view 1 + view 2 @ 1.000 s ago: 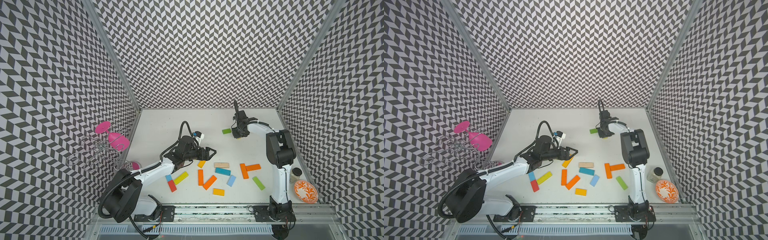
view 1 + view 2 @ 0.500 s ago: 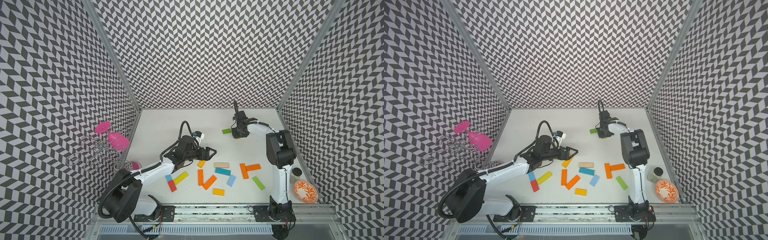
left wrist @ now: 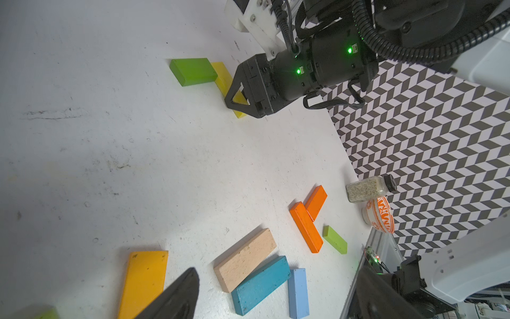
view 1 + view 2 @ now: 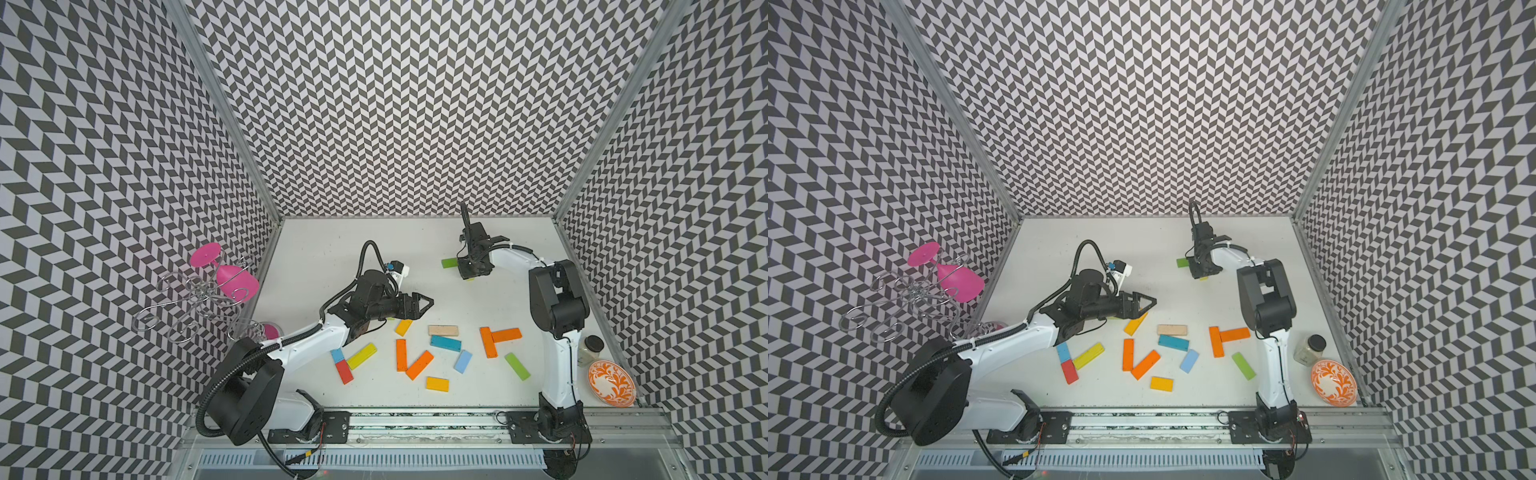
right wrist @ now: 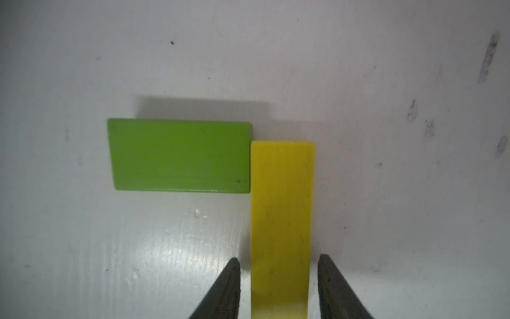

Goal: Assemble a giraffe with building blocks
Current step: Assemble the building block at the center of the board.

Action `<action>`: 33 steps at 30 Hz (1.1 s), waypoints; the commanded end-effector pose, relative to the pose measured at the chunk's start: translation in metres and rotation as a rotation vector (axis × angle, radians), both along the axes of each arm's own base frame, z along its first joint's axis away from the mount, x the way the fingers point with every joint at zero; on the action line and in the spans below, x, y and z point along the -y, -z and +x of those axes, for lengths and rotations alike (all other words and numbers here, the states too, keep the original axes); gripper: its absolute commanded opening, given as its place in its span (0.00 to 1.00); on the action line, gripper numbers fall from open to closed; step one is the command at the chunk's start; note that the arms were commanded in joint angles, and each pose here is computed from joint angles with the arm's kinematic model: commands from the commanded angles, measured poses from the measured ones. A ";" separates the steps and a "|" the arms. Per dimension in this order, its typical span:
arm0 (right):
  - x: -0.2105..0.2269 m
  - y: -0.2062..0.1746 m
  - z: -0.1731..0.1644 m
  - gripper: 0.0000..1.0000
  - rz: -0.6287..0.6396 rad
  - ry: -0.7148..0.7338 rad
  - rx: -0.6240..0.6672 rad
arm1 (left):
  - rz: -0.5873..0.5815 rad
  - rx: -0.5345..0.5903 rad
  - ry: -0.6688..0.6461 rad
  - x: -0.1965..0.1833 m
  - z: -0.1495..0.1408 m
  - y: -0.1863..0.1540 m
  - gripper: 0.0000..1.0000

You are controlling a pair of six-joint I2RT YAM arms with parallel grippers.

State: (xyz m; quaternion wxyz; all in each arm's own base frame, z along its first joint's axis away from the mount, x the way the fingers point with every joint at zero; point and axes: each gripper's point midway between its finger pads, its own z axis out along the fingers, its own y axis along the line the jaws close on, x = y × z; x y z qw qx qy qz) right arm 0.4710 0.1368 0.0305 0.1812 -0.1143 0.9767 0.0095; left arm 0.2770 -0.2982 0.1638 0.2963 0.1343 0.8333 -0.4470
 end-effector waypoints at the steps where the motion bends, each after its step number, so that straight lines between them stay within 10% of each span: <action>1: 0.001 -0.018 0.007 0.42 0.005 0.015 0.042 | -0.022 0.046 0.017 0.005 0.002 -0.015 0.90; 33: -0.005 -0.011 0.012 0.28 0.070 0.040 0.033 | -0.021 0.047 0.017 0.005 0.002 -0.014 0.90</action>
